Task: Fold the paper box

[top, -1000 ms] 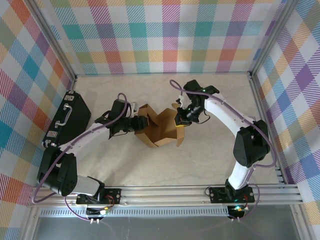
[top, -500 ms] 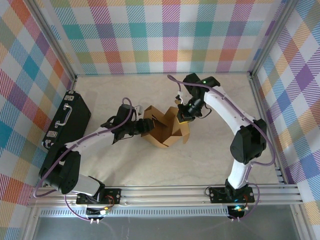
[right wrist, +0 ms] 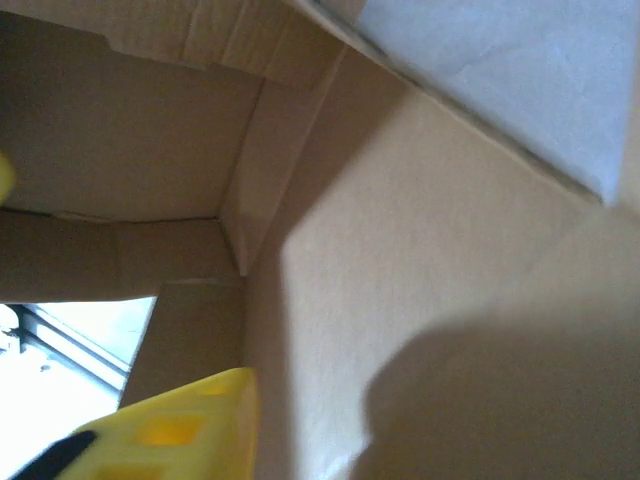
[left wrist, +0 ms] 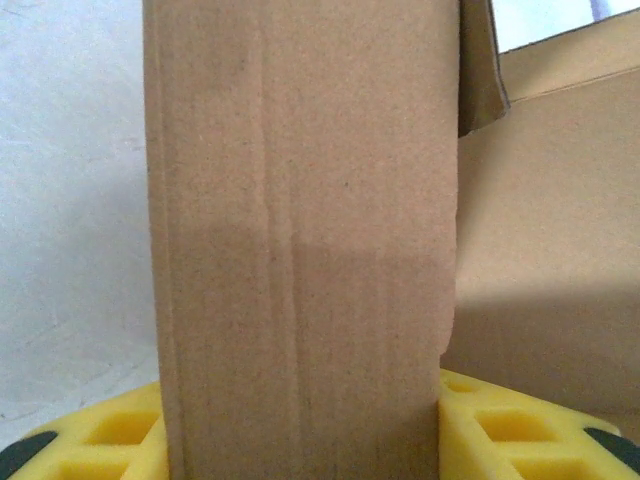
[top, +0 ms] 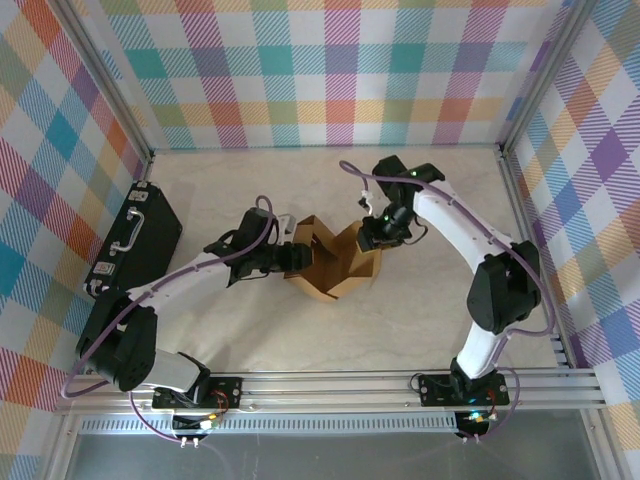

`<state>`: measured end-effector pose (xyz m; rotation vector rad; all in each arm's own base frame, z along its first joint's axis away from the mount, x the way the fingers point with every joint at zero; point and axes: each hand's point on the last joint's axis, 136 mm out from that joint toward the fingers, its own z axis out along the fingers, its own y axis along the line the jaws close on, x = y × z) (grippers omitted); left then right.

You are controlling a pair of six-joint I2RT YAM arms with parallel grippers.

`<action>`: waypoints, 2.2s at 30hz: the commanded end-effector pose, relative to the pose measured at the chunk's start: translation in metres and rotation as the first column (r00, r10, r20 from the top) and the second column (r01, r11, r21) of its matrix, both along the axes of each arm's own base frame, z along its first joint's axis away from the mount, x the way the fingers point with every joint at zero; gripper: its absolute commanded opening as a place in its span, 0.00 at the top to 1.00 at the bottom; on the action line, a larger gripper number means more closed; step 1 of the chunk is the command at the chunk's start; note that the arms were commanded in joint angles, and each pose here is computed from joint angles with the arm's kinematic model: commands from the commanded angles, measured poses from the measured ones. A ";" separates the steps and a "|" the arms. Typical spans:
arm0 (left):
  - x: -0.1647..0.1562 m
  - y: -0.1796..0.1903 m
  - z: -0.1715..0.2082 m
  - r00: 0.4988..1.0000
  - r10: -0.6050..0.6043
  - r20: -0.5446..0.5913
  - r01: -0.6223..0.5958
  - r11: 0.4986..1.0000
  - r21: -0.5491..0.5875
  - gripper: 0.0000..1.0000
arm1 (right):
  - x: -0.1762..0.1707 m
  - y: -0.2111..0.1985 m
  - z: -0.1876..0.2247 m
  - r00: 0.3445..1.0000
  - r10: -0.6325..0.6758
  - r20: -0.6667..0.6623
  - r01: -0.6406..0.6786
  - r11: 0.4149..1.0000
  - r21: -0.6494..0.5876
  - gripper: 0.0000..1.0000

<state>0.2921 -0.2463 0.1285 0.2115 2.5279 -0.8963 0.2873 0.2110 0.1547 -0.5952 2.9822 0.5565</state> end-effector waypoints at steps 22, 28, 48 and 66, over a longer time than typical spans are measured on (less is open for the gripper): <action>-0.034 -0.024 0.062 0.875 -0.484 0.022 0.475 0.866 0.158 0.54 | -0.003 0.028 0.078 0.433 0.143 0.890 -0.589 0.793 0.159 0.25; -0.021 -0.020 0.033 0.870 -0.491 -0.047 0.486 0.838 0.247 0.55 | 0.018 0.032 0.036 0.428 0.145 0.892 -0.600 0.784 0.160 0.32; 0.009 -0.016 0.013 0.887 -0.459 -0.049 0.446 0.824 0.349 0.56 | 0.049 0.044 -0.015 0.482 0.319 0.816 -0.750 0.632 0.196 0.43; 0.045 -0.002 -0.001 0.894 -0.446 -0.031 0.403 0.773 0.491 0.58 | 0.044 0.070 0.000 0.427 0.354 0.832 -0.880 0.376 0.291 0.46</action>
